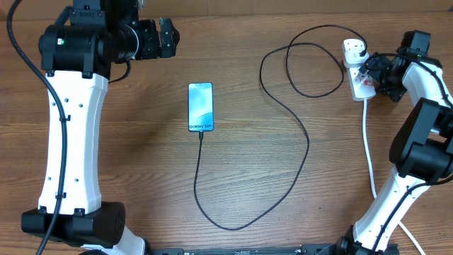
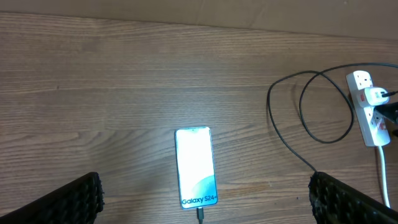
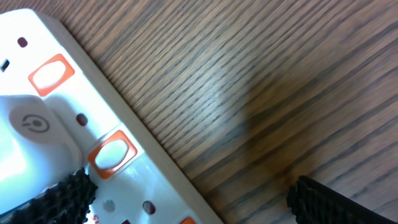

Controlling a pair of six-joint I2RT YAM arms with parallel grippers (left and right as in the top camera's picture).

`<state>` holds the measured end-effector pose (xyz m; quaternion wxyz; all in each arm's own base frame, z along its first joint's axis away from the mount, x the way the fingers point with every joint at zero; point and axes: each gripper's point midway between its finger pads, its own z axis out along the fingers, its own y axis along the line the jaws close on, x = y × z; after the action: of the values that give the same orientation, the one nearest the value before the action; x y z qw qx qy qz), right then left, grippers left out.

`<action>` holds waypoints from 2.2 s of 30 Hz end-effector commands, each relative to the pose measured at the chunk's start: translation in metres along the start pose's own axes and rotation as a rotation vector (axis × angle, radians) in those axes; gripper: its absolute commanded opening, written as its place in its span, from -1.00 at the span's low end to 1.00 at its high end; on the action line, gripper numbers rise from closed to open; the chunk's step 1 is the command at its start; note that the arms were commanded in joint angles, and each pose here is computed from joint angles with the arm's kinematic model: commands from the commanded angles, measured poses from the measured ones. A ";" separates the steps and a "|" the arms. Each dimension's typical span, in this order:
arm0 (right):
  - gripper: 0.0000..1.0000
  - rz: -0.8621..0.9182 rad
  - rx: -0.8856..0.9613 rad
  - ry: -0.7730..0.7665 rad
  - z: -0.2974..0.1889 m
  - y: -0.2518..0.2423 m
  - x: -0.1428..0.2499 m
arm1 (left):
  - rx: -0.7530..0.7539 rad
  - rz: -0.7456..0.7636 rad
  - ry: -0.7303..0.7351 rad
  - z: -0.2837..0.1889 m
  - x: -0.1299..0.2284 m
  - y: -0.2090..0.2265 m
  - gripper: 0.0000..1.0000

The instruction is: Plug charger to phone and switch on socket

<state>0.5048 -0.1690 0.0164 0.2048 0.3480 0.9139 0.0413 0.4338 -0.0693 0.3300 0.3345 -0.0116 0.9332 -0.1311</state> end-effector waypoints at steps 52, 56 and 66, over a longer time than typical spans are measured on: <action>1.00 0.014 -0.029 0.039 0.018 -0.005 -0.011 | -0.008 0.007 -0.001 0.001 -0.001 0.002 1.00; 1.00 0.014 -0.029 0.042 0.018 -0.005 -0.010 | -0.008 0.007 -0.001 0.001 -0.001 0.002 1.00; 1.00 0.011 -0.060 0.071 0.022 0.002 -0.002 | -0.008 0.007 -0.001 0.001 -0.001 0.002 1.00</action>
<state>0.5137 -0.1808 0.0177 0.1999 0.3543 0.9107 0.0723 0.4338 -0.0693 0.3300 0.3345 -0.0116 0.9332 -0.1311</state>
